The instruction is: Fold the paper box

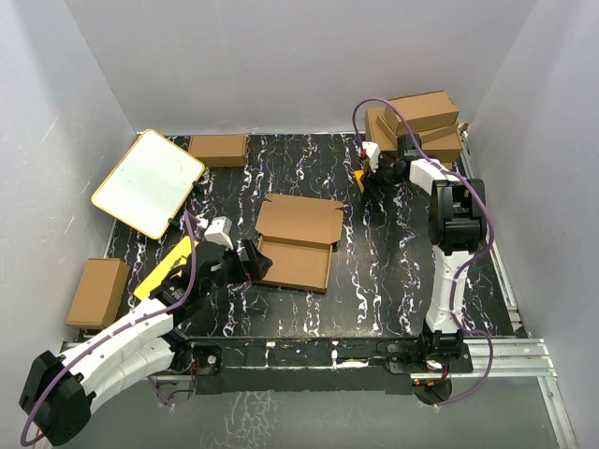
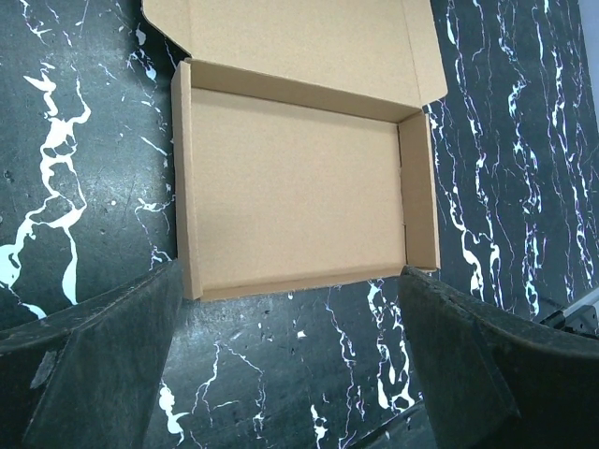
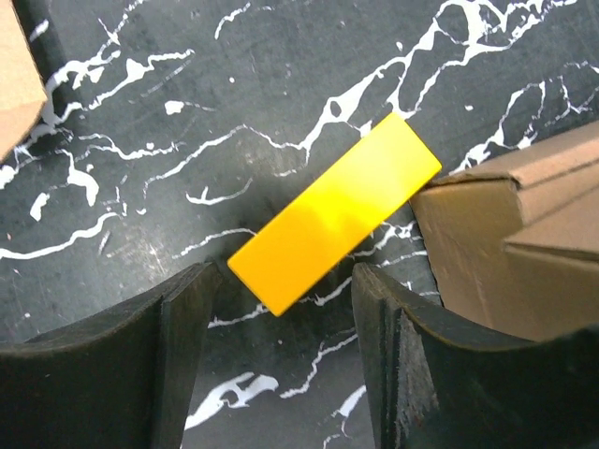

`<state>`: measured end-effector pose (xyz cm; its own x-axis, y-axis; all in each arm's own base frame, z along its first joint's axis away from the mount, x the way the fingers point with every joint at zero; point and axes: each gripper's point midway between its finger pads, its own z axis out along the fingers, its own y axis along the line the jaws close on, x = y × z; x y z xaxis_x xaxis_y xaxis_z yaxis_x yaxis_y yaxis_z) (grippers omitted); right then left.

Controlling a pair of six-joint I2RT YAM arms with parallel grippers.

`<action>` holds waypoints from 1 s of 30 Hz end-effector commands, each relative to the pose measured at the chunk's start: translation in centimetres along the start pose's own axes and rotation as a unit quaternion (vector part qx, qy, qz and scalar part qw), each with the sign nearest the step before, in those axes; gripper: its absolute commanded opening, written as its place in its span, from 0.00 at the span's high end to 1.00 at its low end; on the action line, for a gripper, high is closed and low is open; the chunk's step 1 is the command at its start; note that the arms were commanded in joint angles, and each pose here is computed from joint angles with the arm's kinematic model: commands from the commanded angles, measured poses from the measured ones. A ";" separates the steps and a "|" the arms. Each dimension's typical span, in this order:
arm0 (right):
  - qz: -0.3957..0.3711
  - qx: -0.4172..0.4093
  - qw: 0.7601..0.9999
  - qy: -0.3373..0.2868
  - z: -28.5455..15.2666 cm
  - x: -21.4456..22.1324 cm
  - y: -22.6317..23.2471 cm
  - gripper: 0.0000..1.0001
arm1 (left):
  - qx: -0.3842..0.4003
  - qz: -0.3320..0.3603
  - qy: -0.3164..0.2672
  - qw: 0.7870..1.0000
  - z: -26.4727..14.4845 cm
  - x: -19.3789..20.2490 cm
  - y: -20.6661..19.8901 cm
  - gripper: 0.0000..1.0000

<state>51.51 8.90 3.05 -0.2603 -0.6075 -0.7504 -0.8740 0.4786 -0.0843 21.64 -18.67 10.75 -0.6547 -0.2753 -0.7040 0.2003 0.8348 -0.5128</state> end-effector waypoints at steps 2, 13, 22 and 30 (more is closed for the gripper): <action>0.011 0.028 0.999 -0.033 -0.5 -3.1 -0.7 0.33 | 0.006 -0.006 -0.017 1.000 -0.5 -1.1 -0.4 0.05; 0.112 0.124 0.986 -0.008 0.9 -3.5 -2.2 0.33 | 0.012 -0.010 -0.022 1.000 -0.8 -1.5 -0.9 0.05; 0.126 0.146 0.981 0.004 0.9 -3.3 -2.3 0.67 | 0.014 -0.014 -0.025 1.000 -0.9 -1.7 -1.0 0.05; 0.118 0.140 0.983 -0.013 -1.3 -4.7 -0.6 0.87 | 0.017 -0.014 -0.024 0.999 -1.1 -2.0 -1.4 0.05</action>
<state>52.97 10.87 2.94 -0.4914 -0.4627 -0.7378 -0.6548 0.7549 -0.0373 21.34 -18.51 11.30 -0.6513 -0.2964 -0.6986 0.1934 0.8253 -0.5306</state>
